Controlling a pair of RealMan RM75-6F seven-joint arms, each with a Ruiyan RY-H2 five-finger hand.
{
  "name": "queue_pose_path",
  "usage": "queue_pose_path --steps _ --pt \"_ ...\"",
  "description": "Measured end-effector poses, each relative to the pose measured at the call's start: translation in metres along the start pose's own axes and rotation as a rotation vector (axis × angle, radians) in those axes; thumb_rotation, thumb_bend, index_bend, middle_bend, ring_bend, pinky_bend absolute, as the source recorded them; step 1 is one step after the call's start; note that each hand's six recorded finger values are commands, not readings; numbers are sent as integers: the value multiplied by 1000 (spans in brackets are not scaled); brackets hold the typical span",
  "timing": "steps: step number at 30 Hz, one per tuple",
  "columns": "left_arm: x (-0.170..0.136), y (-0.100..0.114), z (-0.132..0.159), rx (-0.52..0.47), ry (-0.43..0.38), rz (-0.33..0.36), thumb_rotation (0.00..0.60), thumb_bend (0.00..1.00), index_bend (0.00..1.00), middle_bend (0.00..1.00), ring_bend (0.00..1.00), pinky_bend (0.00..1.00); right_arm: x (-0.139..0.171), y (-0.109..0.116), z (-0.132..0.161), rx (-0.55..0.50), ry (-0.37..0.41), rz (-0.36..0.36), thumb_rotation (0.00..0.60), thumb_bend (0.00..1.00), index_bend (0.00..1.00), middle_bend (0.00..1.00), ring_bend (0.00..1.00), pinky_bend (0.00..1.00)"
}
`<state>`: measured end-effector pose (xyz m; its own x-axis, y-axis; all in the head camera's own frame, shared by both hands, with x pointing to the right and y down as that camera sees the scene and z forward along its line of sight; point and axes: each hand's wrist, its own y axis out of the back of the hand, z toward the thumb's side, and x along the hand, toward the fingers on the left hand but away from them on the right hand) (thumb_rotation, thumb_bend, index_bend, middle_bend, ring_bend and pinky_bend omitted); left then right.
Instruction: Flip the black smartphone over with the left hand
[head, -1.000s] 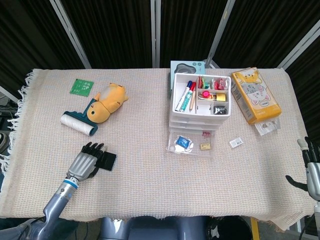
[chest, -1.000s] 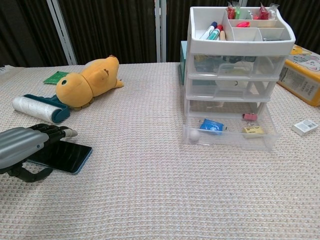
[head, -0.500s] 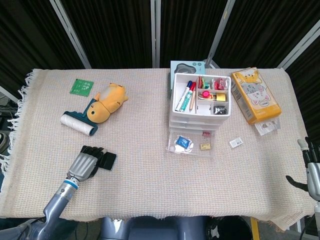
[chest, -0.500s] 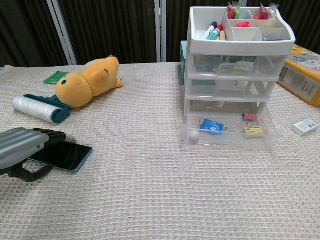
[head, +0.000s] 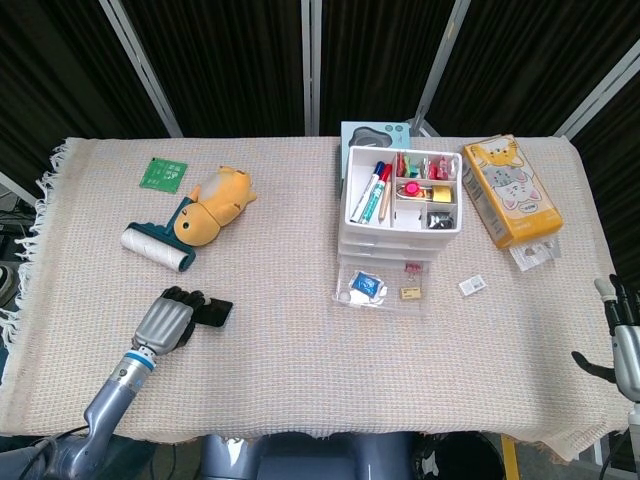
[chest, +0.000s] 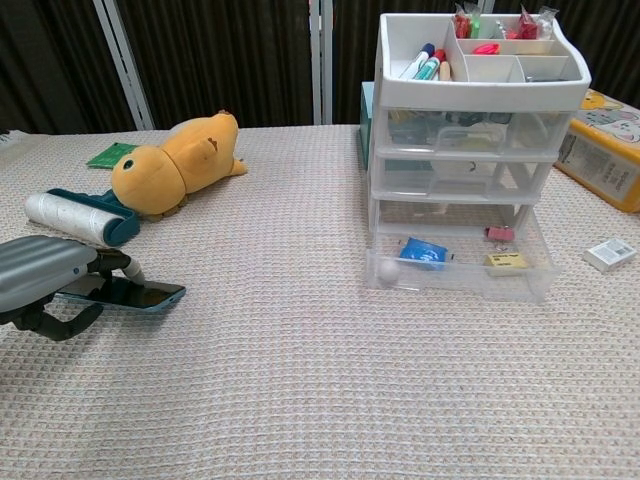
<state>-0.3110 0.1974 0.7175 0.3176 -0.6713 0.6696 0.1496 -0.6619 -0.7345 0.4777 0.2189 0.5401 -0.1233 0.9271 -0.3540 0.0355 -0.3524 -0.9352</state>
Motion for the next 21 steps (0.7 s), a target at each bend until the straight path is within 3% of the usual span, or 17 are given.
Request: queue_pose_path --steps 11,21 --pt "20 32 2 49 30 47 600 682 264 195 336 173 -1 -3 -1 8 -4 8 600 0 0 0 0 0" --pt "58 58 -4 94 99 100 600 693 277 196 383 174 -2 -6 -4 14 -16 16 600 0 0 0 0 0"
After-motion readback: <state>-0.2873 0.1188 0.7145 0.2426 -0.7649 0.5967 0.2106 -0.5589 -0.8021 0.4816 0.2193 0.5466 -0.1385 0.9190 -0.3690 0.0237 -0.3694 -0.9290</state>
